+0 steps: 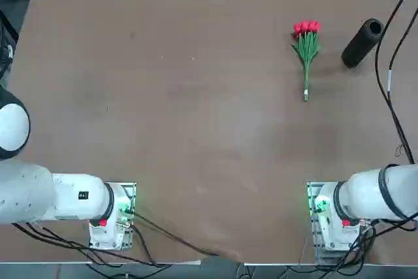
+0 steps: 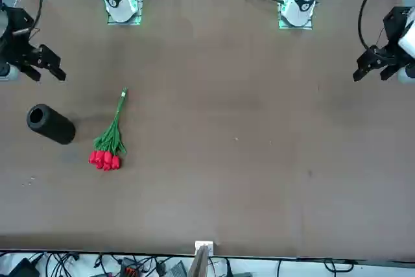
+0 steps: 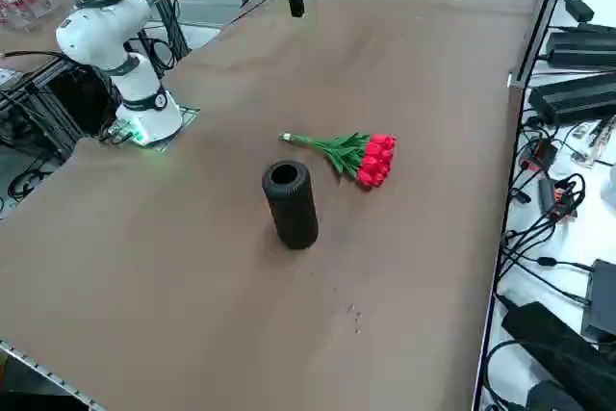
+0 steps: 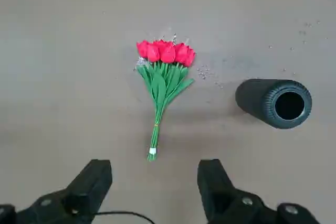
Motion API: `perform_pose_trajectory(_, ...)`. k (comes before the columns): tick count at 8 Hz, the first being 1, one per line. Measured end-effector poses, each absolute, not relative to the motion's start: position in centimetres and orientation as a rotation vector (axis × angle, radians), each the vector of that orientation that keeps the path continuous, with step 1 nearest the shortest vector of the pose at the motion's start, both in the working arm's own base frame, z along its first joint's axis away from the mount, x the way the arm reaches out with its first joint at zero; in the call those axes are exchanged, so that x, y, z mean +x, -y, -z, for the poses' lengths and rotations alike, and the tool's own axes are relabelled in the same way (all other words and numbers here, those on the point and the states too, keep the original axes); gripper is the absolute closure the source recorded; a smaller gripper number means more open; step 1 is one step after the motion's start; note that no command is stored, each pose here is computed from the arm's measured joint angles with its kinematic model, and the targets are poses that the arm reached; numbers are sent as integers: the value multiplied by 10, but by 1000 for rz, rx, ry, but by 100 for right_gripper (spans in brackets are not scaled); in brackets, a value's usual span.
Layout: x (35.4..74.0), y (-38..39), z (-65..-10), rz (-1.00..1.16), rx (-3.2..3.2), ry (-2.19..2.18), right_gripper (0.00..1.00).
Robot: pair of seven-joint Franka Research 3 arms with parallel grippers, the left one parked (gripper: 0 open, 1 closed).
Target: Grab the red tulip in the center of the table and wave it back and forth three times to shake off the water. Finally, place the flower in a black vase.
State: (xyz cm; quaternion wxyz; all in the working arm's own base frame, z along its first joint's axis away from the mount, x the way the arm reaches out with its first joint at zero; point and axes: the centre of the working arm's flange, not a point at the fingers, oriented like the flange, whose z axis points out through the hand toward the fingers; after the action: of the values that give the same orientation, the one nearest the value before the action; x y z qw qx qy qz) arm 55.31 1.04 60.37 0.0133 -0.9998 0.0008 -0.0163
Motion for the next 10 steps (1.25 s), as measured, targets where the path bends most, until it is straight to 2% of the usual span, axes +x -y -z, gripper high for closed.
perform_pose_trajectory(10, 547, -11, -598, -73, -3115, 24, 0)
